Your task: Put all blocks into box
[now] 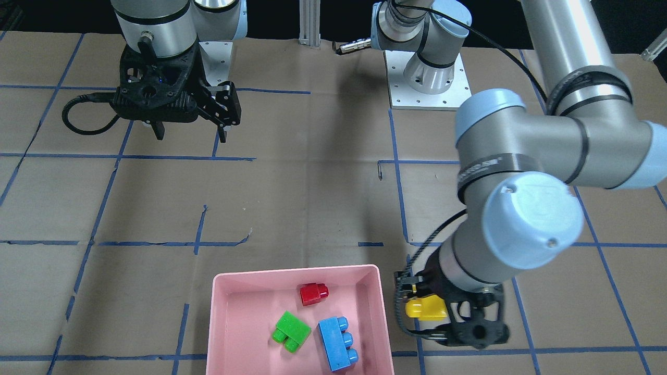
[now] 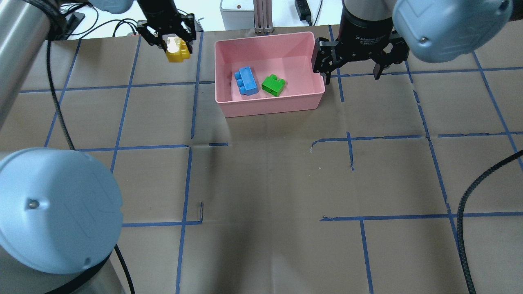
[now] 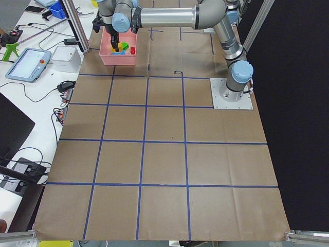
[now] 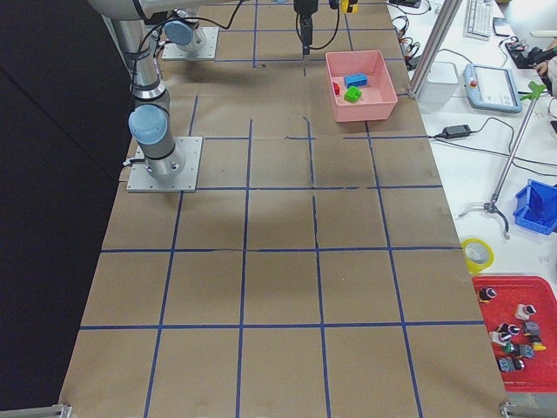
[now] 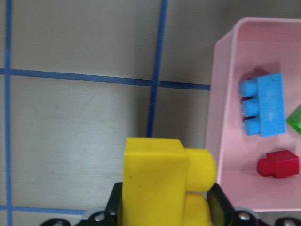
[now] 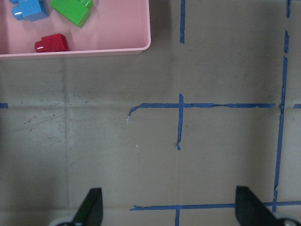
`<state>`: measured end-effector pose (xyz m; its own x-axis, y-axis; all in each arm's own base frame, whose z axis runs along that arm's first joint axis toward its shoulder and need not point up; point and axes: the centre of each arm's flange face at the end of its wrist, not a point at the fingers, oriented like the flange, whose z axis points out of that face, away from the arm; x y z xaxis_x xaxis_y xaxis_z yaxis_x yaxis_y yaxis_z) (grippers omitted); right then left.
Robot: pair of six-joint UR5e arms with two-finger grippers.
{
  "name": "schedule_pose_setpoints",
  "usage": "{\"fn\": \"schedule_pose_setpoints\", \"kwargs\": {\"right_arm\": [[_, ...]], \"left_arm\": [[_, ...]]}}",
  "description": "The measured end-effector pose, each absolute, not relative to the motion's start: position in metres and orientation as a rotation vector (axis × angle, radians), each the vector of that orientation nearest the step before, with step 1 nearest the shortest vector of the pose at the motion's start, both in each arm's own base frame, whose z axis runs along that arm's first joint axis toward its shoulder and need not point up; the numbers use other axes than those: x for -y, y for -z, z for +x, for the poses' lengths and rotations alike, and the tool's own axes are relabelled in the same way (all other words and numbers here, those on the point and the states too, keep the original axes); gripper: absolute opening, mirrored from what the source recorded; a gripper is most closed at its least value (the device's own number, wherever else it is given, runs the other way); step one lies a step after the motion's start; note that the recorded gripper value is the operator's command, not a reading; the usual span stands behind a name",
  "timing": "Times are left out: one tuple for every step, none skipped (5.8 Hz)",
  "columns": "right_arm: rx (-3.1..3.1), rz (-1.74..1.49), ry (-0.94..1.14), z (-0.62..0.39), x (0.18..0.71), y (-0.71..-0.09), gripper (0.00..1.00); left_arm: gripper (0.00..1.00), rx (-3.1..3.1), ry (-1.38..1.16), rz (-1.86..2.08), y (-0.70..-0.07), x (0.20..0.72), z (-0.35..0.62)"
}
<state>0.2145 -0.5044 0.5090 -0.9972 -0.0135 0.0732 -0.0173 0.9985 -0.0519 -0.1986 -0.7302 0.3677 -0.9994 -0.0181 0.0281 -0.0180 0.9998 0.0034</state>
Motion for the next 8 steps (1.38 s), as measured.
{"fn": "schedule_pose_setpoints", "kwargs": {"right_arm": [[3.066,0.013,-0.075,0.211,0.503,-0.509,1.00],[3.068,-0.006,-0.076,0.204,0.500,-0.510,1.00],[3.070,-0.020,-0.081,0.198,0.497,-0.513,1.00],[3.071,-0.025,-0.085,0.196,0.495,-0.515,1.00],[3.072,-0.027,-0.087,0.195,0.495,-0.516,1.00],[3.072,-0.026,-0.088,0.195,0.494,-0.516,1.00],[3.073,-0.025,-0.090,0.195,0.494,-0.516,1.00],[3.073,-0.027,-0.092,0.194,0.495,-0.516,1.00]], "left_arm": [[0.00,3.107,-0.032,-0.004,-0.336,0.738,-0.232],[0.00,3.102,-0.059,-0.023,-0.302,0.748,-0.253],[0.08,3.099,-0.073,-0.027,-0.280,0.751,-0.269],[0.60,3.098,-0.078,-0.027,-0.271,0.750,-0.284],[0.89,3.091,-0.124,-0.035,-0.267,0.751,-0.295],[0.99,3.073,-0.229,-0.041,-0.269,0.756,-0.300],[0.99,3.057,-0.308,-0.045,-0.281,0.758,-0.302],[1.00,3.058,-0.320,-0.051,-0.305,0.749,-0.300]]}}
